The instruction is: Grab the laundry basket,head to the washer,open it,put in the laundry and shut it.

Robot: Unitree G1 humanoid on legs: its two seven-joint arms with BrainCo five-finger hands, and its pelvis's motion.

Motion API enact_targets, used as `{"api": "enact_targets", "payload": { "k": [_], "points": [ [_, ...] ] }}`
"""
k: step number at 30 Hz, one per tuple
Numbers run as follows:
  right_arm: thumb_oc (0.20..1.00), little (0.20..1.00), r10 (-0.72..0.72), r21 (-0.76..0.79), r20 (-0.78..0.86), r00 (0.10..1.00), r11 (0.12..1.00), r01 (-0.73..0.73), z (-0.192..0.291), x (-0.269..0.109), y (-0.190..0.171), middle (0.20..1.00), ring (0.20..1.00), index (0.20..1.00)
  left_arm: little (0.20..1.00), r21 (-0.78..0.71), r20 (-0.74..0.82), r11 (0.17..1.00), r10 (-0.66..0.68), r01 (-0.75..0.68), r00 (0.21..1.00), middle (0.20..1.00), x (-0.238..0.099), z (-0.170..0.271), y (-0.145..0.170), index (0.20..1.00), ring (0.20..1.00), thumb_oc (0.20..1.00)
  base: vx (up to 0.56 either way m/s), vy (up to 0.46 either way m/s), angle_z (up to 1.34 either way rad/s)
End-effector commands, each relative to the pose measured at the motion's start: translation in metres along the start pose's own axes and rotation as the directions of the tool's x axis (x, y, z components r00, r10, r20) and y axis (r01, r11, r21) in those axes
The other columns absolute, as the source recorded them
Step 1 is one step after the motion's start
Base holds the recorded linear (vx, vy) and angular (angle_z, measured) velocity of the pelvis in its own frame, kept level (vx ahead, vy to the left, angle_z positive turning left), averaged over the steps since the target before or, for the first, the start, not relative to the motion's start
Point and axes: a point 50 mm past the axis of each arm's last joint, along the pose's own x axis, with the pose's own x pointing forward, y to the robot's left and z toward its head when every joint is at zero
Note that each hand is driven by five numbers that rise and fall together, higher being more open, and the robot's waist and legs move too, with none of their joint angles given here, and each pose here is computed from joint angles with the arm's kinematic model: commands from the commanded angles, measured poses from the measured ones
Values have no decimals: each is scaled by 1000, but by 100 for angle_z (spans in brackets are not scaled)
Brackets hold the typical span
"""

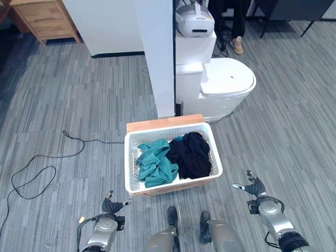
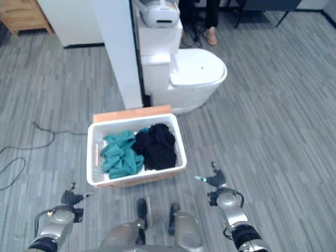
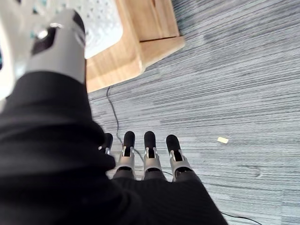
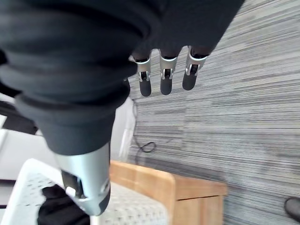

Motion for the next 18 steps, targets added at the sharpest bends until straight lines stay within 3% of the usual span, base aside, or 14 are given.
{"api": "enact_targets", "payload": {
  "k": [1,9,18],
  "points": [
    [1000,1000,-42,-21,67,997,999,43,14,6,-15,1000,1000,1000,1000,-34,36,996,83,-81,996,1000,-3,1,18,1000,1000,1000,83,-45,16],
    [1000,1000,81,-79,197,977,995,-66,68,22,24,1000,1000,1000,1000,-22,146,990,141,-139,979,1000,12,47,17,1000,1000,1000,91,-43,16],
    [1000,1000,169,-102,128,977,982,-156,80,34,70,1000,1000,1000,1000,90,177,988,106,-123,978,1000,32,92,-9,1000,1000,1000,-48,-3,2]
  ]
}}
